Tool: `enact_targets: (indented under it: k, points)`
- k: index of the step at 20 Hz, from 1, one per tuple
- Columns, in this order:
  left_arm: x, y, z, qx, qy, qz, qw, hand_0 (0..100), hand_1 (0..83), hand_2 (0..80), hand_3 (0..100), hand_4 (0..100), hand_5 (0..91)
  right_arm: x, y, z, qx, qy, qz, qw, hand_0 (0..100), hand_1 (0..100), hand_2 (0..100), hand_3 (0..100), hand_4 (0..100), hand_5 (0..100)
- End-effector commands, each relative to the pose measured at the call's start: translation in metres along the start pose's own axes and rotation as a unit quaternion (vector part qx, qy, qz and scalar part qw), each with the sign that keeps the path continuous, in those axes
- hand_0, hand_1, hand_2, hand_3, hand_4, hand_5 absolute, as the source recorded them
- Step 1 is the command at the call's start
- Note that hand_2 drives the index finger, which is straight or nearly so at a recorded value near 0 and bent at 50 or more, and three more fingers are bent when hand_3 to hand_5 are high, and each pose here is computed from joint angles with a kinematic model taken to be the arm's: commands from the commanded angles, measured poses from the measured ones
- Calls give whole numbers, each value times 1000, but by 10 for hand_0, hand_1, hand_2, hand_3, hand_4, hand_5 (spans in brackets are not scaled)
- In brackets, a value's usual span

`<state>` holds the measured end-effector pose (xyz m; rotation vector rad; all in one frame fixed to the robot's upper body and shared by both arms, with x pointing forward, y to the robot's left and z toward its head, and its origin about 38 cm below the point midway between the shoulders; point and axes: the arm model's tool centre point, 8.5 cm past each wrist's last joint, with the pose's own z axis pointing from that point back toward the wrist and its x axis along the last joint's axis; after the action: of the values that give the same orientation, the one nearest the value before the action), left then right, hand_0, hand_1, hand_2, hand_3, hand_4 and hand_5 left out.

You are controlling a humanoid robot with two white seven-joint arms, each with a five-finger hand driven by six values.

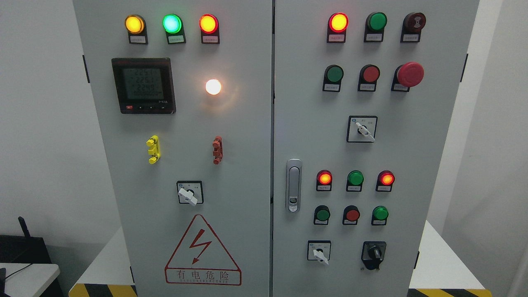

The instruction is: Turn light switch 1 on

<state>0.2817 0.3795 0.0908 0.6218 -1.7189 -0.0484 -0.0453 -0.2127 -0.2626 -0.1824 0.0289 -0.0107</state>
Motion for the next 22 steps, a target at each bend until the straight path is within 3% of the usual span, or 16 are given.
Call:
enact_targets:
  k: [1,7,13,17,19,22]
  points:
    - [-155,61,127,67,263,-2,962,0,35,47,223,288,188,1,0,0,1,-3,13,1000,120,389,0,0,0,0]
    - [-229,10,249,24,458,57,887,0,51,8,134,204,126,1,0,0,1,-3,13,1000,120,389,0,0,0,0]
    - [-241,-37,378,-59,613,88,783,44,114,0,20,105,6,1,1,0,1,-3,13,1000,120,389,0,0,0,0]
    - [-230,-61,430,-129,670,90,725,56,110,0,0,70,0,0,0,0,1,-2,13,1000,120,389,0,0,0,0]
    - [-225,-74,442,-182,680,77,706,50,98,0,0,31,0,0,0,0,1,-2,13,1000,120,389,0,0,0,0]
    - [-223,-93,445,-234,700,62,672,38,88,0,0,0,0,1,0,0,1,-3,13,1000,120,389,0,0,0,0]
